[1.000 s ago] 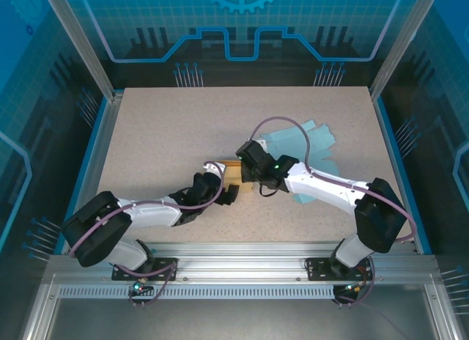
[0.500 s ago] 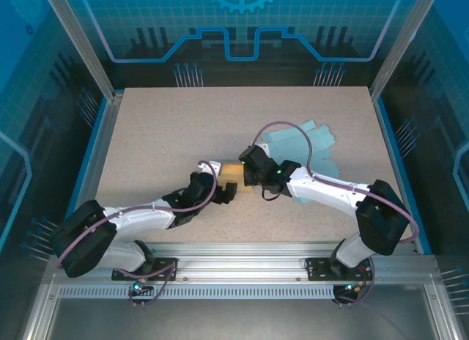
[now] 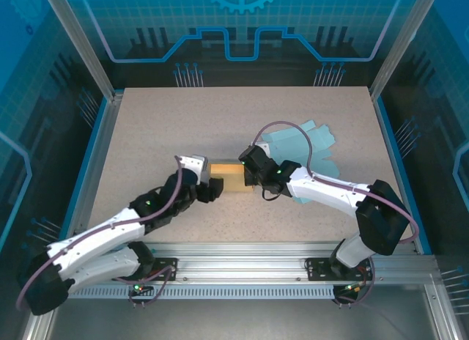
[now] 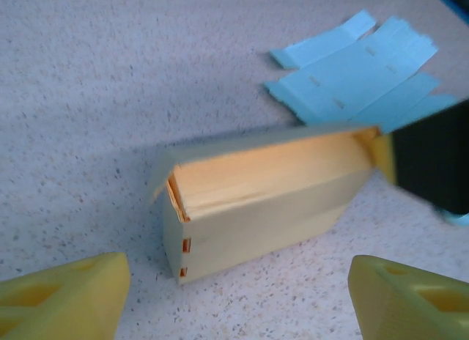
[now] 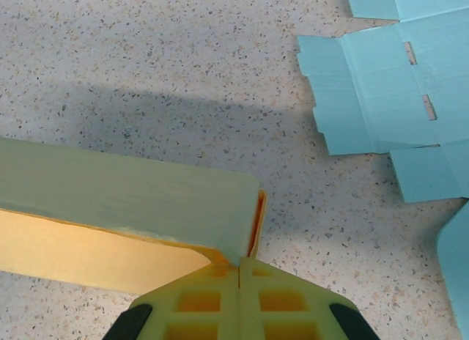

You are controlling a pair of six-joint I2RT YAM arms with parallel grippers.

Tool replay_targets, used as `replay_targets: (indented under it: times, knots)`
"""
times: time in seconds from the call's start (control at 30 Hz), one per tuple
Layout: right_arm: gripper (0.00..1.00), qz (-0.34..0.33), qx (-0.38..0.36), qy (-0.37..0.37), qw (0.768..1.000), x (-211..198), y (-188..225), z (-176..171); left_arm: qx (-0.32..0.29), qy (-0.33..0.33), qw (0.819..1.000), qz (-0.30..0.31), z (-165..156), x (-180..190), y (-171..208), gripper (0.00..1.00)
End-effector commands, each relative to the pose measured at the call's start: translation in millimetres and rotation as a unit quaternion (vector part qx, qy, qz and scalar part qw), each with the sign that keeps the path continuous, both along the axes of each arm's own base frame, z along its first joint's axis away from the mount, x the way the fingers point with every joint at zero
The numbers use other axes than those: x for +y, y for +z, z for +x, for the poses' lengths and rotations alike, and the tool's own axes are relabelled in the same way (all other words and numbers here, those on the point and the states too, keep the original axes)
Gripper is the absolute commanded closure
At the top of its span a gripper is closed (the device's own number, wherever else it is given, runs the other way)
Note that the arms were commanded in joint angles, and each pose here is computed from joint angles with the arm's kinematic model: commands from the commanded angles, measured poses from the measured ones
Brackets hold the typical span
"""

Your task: Fold the paper box

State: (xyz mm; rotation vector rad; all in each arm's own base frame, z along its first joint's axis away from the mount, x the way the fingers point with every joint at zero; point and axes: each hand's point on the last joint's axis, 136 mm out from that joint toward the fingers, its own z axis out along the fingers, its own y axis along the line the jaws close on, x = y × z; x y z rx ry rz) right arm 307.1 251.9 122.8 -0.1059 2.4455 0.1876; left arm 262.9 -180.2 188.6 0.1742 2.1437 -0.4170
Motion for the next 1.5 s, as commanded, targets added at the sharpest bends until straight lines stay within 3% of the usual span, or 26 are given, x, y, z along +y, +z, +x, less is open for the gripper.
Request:
replay_targets:
  times: [0.0,0.13,0.43,0.63,1.07,1.27,1.47]
  knots:
    - [1.0,-0.028,0.013,-0.006,1.0,-14.3,-10.0,-5.8,0.104,-0.015,0.994,0.022,-16.7,20.6,-7.1,0.22]
    - [1.0,-0.028,0.015,-0.003,0.999,-12.4,-11.8,-5.5,0.154,-0.054,0.986,0.012,-9.6,21.4,-4.5,0.34]
    - [1.0,-0.025,0.018,-0.001,1.0,-9.6,-12.9,-6.3,0.197,-0.094,0.974,0.059,19.6,9.6,-39.0,0.36]
    - [1.0,-0.025,0.018,0.003,1.0,-7.3,-12.0,-7.2,0.159,-0.046,0.981,0.101,45.8,25.2,-44.8,0.49]
    - [1.0,-0.027,0.019,0.007,0.999,-5.3,-12.8,-7.7,0.166,-0.061,0.979,0.103,59.2,14.3,-67.4,0.52]
    - [1.0,-0.029,0.018,0.01,0.999,-5.1,-12.8,-8.3,0.144,-0.049,0.984,0.094,68.9,12.6,-59.3,0.65]
    - [1.0,-0.029,0.015,0.013,0.999,-4.1,-10.7,-9.1,0.149,-0.047,0.982,0.108,70.6,15.4,-66.2,0.67]
